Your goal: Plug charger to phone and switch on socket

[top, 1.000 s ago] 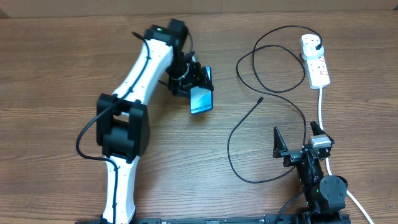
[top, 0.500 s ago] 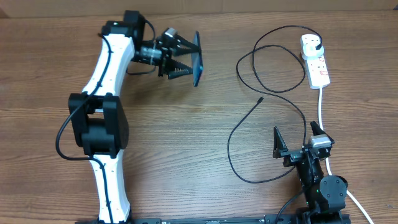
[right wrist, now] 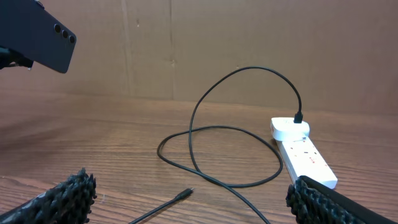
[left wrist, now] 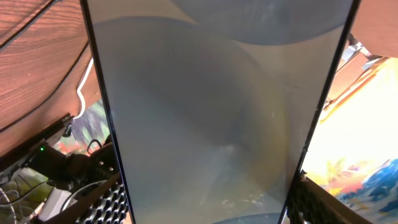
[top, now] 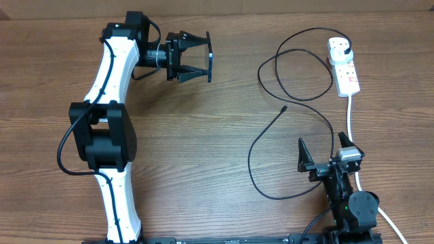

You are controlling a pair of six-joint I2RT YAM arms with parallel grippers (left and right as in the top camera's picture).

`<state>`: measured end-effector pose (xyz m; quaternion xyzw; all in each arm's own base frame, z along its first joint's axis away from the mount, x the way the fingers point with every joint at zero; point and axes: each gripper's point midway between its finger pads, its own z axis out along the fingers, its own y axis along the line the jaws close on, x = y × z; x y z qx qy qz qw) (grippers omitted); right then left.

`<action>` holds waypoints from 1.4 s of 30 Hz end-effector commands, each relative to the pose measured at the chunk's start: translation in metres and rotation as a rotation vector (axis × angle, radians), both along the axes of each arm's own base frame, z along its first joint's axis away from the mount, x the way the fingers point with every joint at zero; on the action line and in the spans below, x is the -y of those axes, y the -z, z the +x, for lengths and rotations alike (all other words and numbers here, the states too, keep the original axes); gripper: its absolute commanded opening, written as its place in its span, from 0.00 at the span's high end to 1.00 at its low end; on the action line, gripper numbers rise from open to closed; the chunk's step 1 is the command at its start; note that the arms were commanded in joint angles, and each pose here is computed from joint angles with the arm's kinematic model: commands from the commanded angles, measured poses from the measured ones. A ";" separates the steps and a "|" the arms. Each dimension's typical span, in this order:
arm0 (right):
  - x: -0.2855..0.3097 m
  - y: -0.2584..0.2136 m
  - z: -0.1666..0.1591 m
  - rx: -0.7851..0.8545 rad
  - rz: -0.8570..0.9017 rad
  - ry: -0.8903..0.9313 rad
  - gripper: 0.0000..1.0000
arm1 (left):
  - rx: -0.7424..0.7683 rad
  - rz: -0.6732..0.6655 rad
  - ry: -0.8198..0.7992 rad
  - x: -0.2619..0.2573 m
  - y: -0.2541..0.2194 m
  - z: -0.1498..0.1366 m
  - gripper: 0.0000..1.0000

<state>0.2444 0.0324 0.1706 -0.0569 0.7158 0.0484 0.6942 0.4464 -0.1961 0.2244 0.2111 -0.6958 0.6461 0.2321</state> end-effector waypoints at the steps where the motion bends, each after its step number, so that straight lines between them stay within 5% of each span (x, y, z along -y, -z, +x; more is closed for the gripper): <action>1: 0.001 0.004 0.001 -0.005 0.005 0.006 0.00 | -0.010 -0.068 -0.001 -0.002 -0.017 0.003 0.41; 36: 0.000 0.001 0.001 0.004 0.006 0.003 0.00 | -0.006 -0.068 -0.001 -0.002 -0.017 0.004 0.41; 38: -0.016 -0.012 -0.002 0.058 0.013 -0.090 0.00 | -0.006 -0.068 -0.001 -0.002 -0.017 0.004 0.41; 42: -0.104 -0.020 -0.057 0.061 0.069 -0.705 0.00 | -0.005 -0.068 -0.001 -0.002 -0.017 0.004 0.41</action>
